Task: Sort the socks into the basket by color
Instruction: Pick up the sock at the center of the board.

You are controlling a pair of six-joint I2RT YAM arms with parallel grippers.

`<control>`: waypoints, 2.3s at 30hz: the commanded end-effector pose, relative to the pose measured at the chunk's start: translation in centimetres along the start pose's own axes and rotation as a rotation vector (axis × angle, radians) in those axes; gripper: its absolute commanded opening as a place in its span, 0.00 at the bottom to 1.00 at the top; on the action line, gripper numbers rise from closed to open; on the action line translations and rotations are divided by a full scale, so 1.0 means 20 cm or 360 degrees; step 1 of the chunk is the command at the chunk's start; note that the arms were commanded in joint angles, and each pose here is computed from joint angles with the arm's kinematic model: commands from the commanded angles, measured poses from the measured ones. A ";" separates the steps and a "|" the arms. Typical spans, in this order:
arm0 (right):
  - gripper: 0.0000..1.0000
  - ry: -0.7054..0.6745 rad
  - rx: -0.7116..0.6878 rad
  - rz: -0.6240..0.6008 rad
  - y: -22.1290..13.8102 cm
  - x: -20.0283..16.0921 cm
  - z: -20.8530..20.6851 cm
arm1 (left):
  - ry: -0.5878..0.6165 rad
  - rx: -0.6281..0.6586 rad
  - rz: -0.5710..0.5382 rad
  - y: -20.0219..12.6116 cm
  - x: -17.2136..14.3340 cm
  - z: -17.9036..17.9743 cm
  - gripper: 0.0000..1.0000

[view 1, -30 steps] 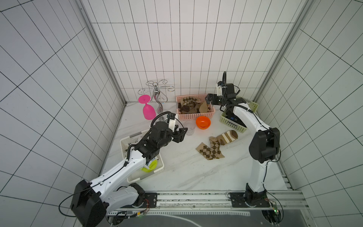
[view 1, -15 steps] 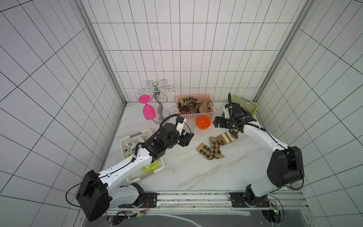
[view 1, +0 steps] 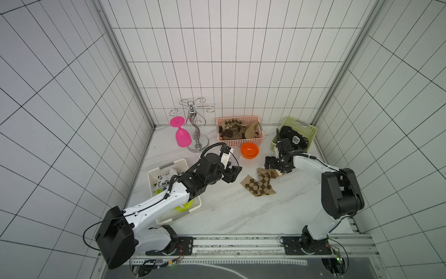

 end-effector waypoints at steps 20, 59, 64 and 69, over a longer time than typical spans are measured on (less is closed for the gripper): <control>0.27 0.0167 -0.0041 0.0108 0.13 -0.19 -0.12 | 0.0005 0.0003 -0.0070 -0.03 0.01 -0.01 0.67; 0.00 -0.0333 0.0399 -0.0834 -0.43 0.79 0.60 | -0.0018 0.0073 -0.0201 -0.14 0.08 0.06 0.67; 0.00 -0.0439 0.0411 -0.0926 -0.28 0.91 0.69 | -0.0027 0.0097 -0.0200 -0.16 0.08 0.08 0.67; 0.00 -0.0506 0.0428 -0.0938 -0.09 0.98 0.73 | -0.0041 0.0126 -0.0201 -0.19 0.08 0.11 0.67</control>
Point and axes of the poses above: each gripper's point midway between its finger pads, its own y axis out along the fingers, its own z axis along the line the jaws close on, x = y × z, the point moved 10 cm from there along -y, back along the fingers, and after that the axes turned 1 degree about -y, right-handed, at the moved point
